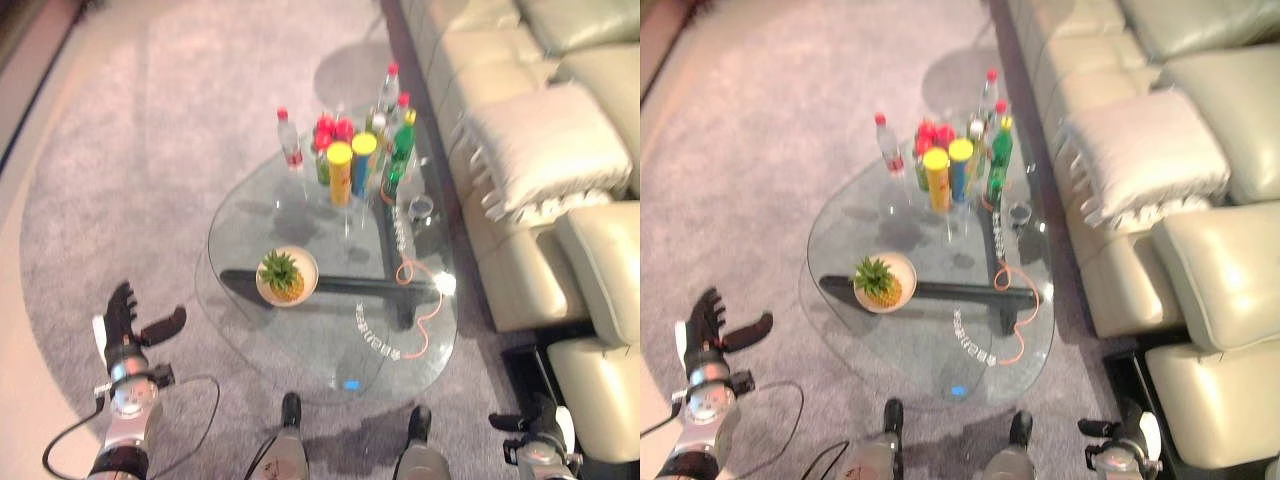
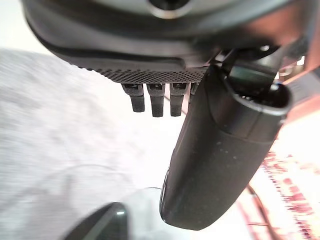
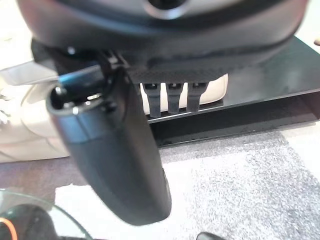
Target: Pick up the fruit to the plate
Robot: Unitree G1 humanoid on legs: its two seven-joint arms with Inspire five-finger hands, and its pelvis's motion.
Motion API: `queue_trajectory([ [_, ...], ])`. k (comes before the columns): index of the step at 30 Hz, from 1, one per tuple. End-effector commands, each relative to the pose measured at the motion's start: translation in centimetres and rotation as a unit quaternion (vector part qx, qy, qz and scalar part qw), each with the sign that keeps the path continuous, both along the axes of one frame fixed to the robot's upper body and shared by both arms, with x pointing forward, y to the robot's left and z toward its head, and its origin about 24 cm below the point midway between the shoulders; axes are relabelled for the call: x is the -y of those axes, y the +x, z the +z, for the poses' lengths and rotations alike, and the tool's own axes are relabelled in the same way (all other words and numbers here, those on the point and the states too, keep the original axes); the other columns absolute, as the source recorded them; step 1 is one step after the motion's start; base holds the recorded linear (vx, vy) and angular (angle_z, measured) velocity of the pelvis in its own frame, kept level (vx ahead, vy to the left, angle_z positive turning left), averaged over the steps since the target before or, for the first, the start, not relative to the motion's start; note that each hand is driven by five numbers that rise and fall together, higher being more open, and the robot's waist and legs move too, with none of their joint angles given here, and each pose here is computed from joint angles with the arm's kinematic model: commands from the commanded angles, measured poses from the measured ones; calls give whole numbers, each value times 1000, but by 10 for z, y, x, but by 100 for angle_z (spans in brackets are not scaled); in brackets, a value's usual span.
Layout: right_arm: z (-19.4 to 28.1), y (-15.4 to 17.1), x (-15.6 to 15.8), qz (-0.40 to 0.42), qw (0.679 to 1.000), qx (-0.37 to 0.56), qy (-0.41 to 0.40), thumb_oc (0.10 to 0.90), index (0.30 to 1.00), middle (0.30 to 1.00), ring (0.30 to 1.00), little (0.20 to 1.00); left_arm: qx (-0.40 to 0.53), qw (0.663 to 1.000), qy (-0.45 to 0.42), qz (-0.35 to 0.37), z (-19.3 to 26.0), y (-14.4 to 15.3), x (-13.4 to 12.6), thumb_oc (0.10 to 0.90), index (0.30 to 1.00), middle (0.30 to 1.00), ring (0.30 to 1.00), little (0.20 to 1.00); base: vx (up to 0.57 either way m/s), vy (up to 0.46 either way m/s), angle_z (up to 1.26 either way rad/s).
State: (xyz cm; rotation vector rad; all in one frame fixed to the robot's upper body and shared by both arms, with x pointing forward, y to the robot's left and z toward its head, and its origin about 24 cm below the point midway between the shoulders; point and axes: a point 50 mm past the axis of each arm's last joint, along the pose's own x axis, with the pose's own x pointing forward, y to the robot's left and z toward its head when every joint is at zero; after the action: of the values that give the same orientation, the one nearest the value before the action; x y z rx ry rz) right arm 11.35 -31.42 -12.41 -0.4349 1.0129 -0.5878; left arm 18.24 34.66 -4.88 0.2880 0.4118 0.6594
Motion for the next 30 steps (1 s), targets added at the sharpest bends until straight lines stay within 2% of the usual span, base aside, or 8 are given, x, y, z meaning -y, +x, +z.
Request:
queue_trajectory([
  [1, -3, -23, 14, 10, 997, -68, 22, 800, 900, 900, 900, 900, -50, 999, 16, 4, -6, -4, -11, 800, 900, 900, 900, 900, 84, -27, -4],
  [4, -6, -29, 12, 13, 994, -94, 49, 800, 900, 900, 900, 900, -117, 993, 19, -20, -19, -17, -10, 800, 900, 900, 900, 900, 46, -3, -3],
  [7, -8, -33, 10, 28, 990, -121, 60, 800, 900, 900, 900, 900, -189, 981, -15, -49, -38, -35, -4, 800, 900, 900, 900, 900, 20, 17, -1],
  [9, -10, -34, 9, 47, 987, -140, 60, 800, 900, 900, 900, 900, -249, 962, -59, -94, -56, -50, 11, 800, 900, 900, 900, 900, 12, 33, -2],
  [17, -15, -31, -3, 87, 977, -179, 73, 800, 900, 900, 900, 900, -360, 901, -168, -176, -87, -73, 49, 800, 900, 900, 900, 900, 2, 6, -4],
  [22, -18, -27, -11, 110, 971, -198, 80, 800, 900, 900, 900, 900, -421, 865, -208, -180, -98, -89, 65, 800, 900, 900, 900, 900, 0, 0, 0],
  [30, -23, -22, -25, 142, 962, -214, 96, 800, 900, 900, 900, 900, -457, 836, -244, -183, -104, -95, 75, 800, 900, 900, 900, 900, 4, -2, -5],
])
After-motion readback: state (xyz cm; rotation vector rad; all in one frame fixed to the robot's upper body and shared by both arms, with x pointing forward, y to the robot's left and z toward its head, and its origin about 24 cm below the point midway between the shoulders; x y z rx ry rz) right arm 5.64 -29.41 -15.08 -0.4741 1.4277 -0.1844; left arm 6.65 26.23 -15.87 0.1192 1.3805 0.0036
